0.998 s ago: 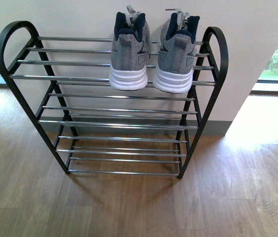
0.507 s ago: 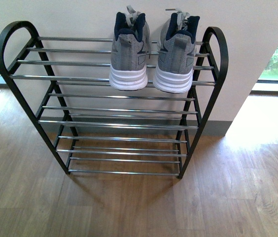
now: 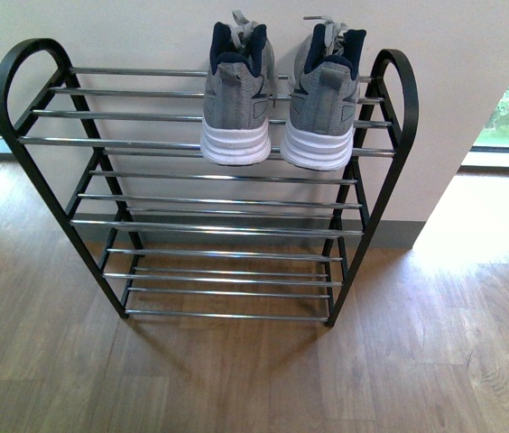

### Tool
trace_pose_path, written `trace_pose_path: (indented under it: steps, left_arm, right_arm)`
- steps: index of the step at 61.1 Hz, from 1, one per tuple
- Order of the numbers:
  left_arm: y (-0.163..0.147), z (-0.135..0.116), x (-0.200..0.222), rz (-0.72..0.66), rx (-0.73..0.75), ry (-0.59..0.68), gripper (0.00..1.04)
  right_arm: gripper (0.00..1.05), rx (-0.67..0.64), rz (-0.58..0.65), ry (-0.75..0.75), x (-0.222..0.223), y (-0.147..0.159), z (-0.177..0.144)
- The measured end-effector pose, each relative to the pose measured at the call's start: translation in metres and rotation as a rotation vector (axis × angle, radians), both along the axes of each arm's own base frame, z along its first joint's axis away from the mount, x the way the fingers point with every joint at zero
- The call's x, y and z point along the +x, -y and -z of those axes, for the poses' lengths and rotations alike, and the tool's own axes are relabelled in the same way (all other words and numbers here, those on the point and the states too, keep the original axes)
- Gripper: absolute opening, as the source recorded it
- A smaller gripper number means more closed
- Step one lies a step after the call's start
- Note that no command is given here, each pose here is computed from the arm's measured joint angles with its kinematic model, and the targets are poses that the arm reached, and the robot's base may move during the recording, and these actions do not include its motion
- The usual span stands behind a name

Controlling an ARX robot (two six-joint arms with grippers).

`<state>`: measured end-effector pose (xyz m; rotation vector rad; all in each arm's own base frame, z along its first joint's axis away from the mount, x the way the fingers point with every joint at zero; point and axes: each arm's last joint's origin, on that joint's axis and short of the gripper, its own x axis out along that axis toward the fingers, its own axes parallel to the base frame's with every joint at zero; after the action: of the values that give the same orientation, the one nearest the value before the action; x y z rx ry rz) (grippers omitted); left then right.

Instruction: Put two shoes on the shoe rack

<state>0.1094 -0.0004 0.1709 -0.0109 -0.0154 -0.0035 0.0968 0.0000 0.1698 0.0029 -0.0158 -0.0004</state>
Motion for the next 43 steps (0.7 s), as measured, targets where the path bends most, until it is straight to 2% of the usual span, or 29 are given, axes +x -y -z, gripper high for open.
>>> trace_pose_path:
  steps: [7, 27, 43]
  left_arm:
    - [0.000, 0.004, -0.007, 0.001, 0.000, -0.034, 0.01]
    - [0.000, 0.004, -0.011, -0.001, 0.000, -0.018, 0.01]
    - [0.000, 0.004, -0.011, -0.001, 0.000, -0.018, 0.48]
  right_arm:
    - [0.95, 0.000, 0.001, 0.000, 0.000, 0.000, 0.000]
    - [0.95, 0.000, 0.000, 0.000, 0.000, 0.000, 0.000]
    - [0.95, 0.000, 0.000, 0.000, 0.000, 0.000, 0.000]
